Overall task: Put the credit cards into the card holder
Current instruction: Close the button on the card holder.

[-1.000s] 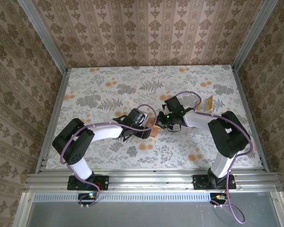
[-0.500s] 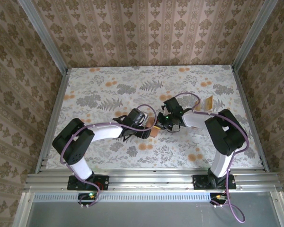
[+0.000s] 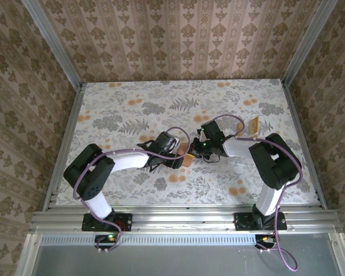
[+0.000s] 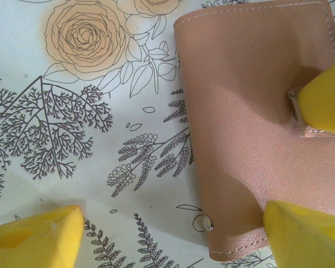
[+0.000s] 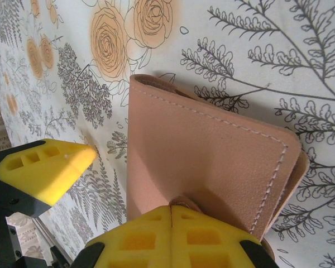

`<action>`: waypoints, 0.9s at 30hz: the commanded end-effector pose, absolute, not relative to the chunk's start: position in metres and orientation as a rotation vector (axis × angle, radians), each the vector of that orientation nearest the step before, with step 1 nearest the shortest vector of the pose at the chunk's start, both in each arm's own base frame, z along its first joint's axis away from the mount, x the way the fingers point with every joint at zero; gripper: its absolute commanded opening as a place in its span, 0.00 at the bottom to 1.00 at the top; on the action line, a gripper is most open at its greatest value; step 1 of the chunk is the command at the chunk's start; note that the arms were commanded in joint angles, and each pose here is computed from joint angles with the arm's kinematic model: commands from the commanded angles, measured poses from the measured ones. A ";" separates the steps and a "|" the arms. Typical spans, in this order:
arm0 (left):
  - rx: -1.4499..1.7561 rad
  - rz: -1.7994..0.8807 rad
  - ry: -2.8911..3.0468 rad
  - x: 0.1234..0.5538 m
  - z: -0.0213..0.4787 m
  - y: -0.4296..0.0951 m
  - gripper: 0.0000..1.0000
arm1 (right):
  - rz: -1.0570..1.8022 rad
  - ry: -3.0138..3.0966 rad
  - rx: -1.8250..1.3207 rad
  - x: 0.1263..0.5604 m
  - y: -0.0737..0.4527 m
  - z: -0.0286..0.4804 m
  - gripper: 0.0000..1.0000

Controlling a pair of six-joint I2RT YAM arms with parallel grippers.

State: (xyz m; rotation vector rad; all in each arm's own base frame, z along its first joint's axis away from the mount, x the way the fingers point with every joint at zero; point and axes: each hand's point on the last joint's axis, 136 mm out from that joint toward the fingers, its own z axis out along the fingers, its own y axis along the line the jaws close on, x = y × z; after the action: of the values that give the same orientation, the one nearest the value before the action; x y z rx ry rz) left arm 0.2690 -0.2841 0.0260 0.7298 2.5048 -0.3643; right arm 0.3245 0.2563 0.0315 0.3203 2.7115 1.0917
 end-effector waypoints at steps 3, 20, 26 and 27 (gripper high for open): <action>0.775 -0.289 2.580 0.254 0.009 -0.271 0.85 | 0.902 2.849 0.484 0.295 0.221 -0.020 0.00; 0.777 -0.283 2.578 0.257 0.012 -0.272 0.85 | 0.668 2.971 0.531 0.270 0.188 -0.041 0.00; 0.776 -0.288 2.577 0.258 0.011 -0.273 0.85 | 0.575 3.030 0.557 0.263 0.179 -0.060 0.00; 0.776 -0.291 2.579 0.257 0.011 -0.273 0.84 | 0.560 3.042 0.563 0.261 0.178 -0.064 0.00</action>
State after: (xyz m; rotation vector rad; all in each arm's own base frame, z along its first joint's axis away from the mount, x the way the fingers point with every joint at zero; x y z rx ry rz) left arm 0.2682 -0.2851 0.0268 0.7351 2.5040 -0.3582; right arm 0.3219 0.2489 0.0246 0.3263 2.7112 1.0880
